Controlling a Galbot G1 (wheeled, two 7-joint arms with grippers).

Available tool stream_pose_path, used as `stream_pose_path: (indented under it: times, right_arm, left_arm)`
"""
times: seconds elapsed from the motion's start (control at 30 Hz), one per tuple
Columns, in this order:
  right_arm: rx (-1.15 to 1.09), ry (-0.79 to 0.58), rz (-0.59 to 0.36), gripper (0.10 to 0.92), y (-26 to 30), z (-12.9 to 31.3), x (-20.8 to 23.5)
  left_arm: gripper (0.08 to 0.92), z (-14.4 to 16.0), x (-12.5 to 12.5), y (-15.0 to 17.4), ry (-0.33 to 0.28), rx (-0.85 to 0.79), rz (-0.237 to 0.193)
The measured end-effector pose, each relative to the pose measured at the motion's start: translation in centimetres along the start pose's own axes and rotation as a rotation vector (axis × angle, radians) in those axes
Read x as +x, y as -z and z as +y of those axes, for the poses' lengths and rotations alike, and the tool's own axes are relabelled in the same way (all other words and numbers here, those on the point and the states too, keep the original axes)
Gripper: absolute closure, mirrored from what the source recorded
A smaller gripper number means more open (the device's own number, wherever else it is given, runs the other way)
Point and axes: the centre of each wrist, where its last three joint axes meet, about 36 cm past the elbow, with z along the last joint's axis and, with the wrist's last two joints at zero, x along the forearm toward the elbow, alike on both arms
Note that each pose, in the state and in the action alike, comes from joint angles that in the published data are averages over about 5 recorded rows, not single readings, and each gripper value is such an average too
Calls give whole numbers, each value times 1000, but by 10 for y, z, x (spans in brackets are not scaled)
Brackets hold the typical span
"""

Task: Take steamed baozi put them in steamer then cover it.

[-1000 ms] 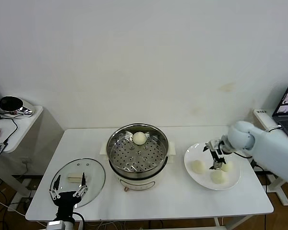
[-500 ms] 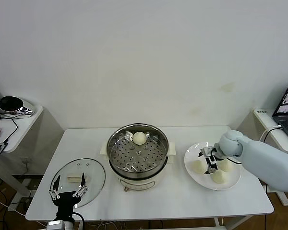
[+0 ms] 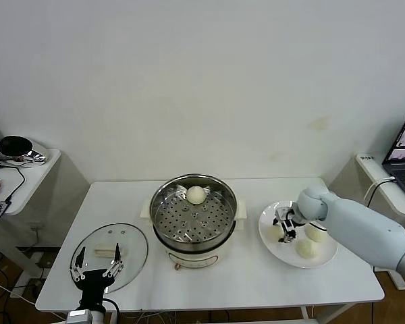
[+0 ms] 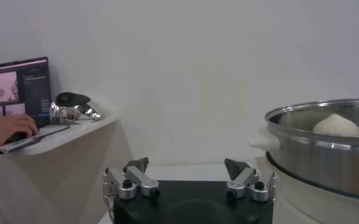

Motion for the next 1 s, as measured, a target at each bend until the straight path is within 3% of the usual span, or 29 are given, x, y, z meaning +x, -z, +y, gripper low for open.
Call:
stream_pose_path:
  times: [0.4, 0.67, 1.0]
  right_arm:
    - [-21, -7, 10, 463, -3, -20, 51]
    - [0, -73, -8, 455, 26, -56, 132]
    - [40, -141, -77, 449, 108, -92, 233]
  left_arm:
    - [177, -2, -1, 1, -5, -3, -4]
    - [177, -4, -2, 2, -13, 0, -9]
    - [177, -1, -5, 5, -17, -6, -19]
